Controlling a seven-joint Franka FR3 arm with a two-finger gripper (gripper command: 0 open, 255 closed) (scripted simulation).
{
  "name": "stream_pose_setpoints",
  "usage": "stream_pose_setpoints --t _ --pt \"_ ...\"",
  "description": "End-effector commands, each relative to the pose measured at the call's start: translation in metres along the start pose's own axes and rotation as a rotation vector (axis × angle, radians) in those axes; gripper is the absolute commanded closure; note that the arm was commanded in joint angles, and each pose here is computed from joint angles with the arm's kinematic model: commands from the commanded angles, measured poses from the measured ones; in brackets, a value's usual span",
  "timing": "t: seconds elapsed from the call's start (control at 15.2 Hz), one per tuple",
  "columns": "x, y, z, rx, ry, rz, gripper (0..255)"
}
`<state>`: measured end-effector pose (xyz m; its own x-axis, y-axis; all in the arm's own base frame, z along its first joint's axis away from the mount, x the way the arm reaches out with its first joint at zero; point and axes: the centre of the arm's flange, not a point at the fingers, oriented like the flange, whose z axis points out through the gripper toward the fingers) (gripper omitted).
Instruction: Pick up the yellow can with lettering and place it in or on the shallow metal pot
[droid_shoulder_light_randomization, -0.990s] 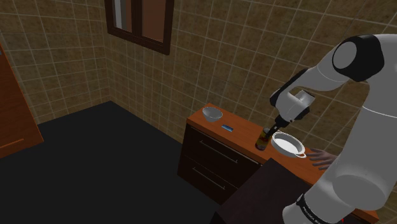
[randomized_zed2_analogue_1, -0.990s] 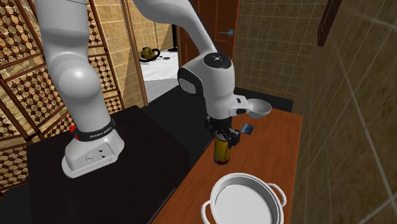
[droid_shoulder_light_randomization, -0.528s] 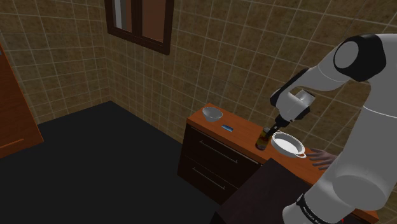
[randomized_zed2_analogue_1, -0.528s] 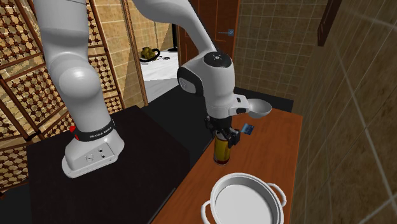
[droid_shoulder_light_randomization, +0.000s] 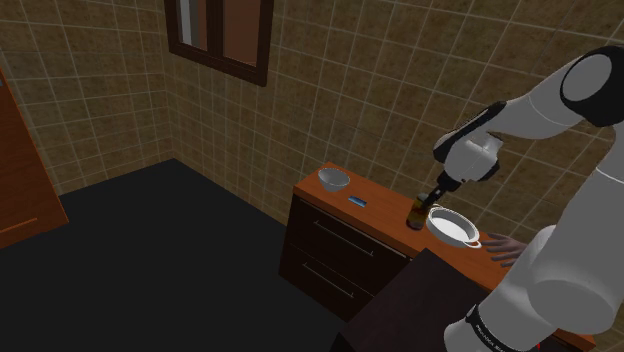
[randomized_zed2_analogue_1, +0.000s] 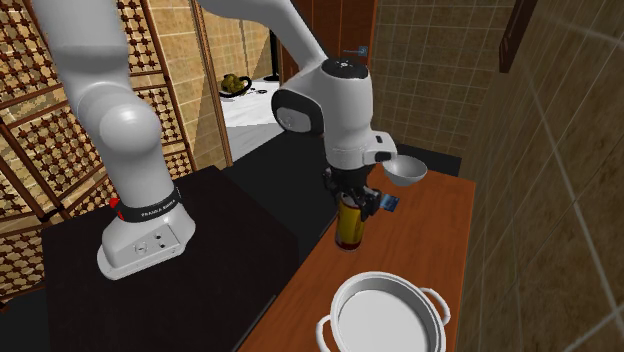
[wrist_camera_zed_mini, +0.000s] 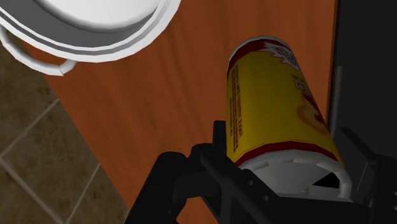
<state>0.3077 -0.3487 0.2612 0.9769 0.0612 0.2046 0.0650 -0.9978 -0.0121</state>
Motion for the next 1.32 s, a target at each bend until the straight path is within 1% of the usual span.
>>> stream_pose_setpoints --t 0.0,0.79,0.86,1.25 --pt "0.001 -0.002 -0.011 -0.001 -0.001 0.0 255" --pt "0.014 -0.002 -0.073 -0.001 -0.001 0.0 255" --pt "0.015 -0.002 -0.075 -0.001 -0.001 0.0 255" --pt "-0.024 0.062 -0.101 -0.001 -0.001 0.0 255"
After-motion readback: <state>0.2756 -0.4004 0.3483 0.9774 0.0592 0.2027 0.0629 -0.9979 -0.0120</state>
